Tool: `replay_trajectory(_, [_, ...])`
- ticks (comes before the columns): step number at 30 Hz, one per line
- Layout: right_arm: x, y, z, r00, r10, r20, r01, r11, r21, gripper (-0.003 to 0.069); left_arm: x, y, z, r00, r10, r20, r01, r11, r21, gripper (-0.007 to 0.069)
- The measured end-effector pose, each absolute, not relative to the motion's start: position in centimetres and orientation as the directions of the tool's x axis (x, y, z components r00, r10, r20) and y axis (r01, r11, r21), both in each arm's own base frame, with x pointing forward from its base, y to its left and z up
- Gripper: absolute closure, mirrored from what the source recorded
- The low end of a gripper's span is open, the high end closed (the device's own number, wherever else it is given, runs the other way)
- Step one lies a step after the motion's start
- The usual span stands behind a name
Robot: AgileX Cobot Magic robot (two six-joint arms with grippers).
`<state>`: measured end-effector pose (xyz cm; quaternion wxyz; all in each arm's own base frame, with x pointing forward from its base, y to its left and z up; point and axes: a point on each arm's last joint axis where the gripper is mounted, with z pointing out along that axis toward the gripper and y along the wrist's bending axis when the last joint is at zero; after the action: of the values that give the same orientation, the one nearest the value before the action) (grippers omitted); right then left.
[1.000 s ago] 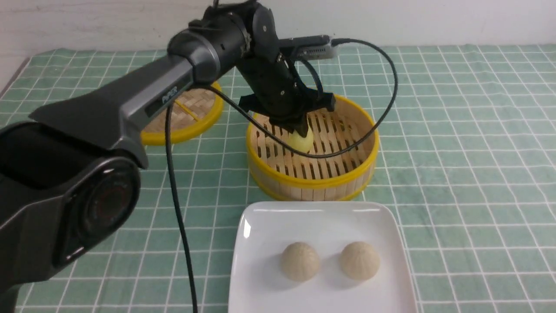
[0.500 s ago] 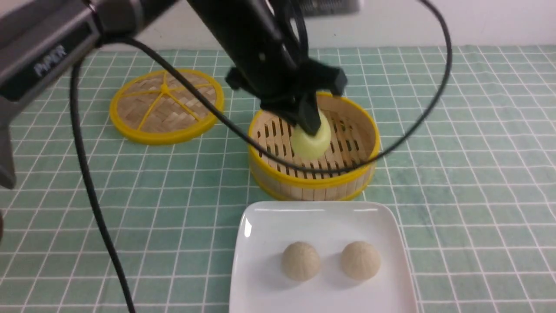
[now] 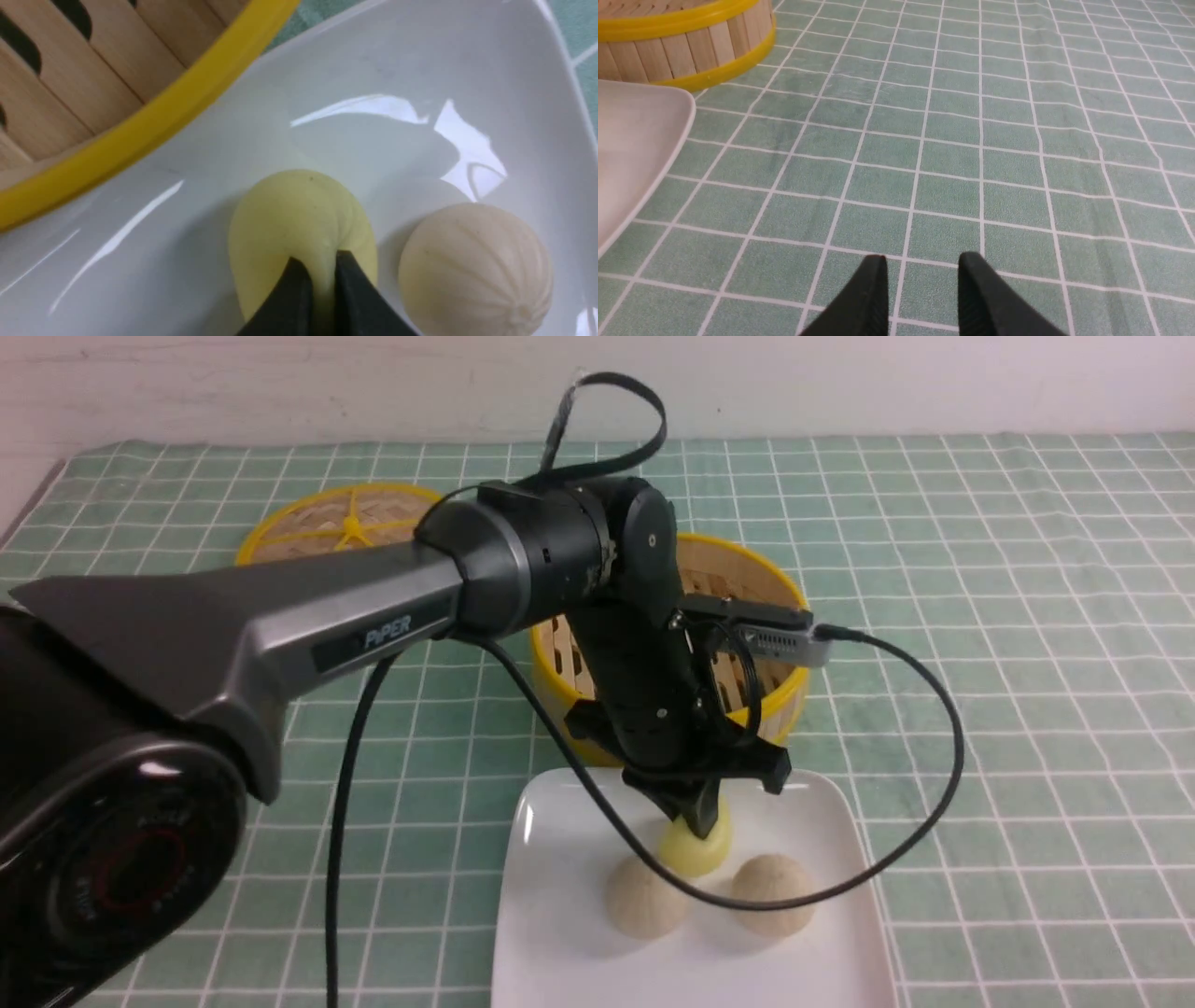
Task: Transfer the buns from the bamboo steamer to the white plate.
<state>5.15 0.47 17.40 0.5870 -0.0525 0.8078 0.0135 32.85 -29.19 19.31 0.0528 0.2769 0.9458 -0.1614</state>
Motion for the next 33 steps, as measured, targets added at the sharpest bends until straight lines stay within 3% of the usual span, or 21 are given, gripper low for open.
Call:
replay_trajectory(4, [5.1,0.5,17.4,-0.306,-0.068,-0.950,-0.101,0.994,-0.039,0.0419,32.9,-29.2,19.1,-0.854,0.489,-0.179,0.520,0.806,-0.283,0.0521])
replay_trajectory(13, [5.1,0.5,17.4,-0.305,-0.069,-0.950,-0.101,0.994,-0.040,0.0419,32.8,-29.4,19.1,-0.862,0.476,-0.176,0.508,0.807,-0.301,0.0209])
replay_trajectory(19, [5.1,0.5,17.4,-0.305,-0.069,-0.950,-0.101,0.994,-0.040,0.0419,33.4,-29.7,20.9,-0.848,0.474,-0.236,0.527,0.798,-0.292,0.0124])
replay_trajectory(23, [5.1,0.5,17.4,-0.305,-0.069,-0.950,-0.101,0.994,-0.040,0.0419,33.7,-29.4,24.8,-0.812,0.469,-0.347,0.563,0.786,-0.256,0.0139])
replay_trajectory(26, [5.1,0.5,17.4,-0.305,-0.069,-0.950,-0.101,0.994,-0.040,0.0419,33.2,-28.4,29.0,-0.778,0.448,-0.440,0.575,0.790,-0.212,0.0196])
replay_trajectory(28, [5.1,0.5,17.4,-0.305,-0.069,-0.950,-0.101,0.994,-0.040,0.0419,32.6,-27.5,31.4,-0.763,0.429,-0.484,0.567,0.804,-0.180,0.0262])
replay_trajectory(33, [5.1,0.5,17.4,-0.305,-0.069,-0.950,-0.101,0.994,-0.040,0.0419,30.1,-24.0,37.2,-0.723,0.417,-0.550,0.534,0.843,-0.063,0.0515])
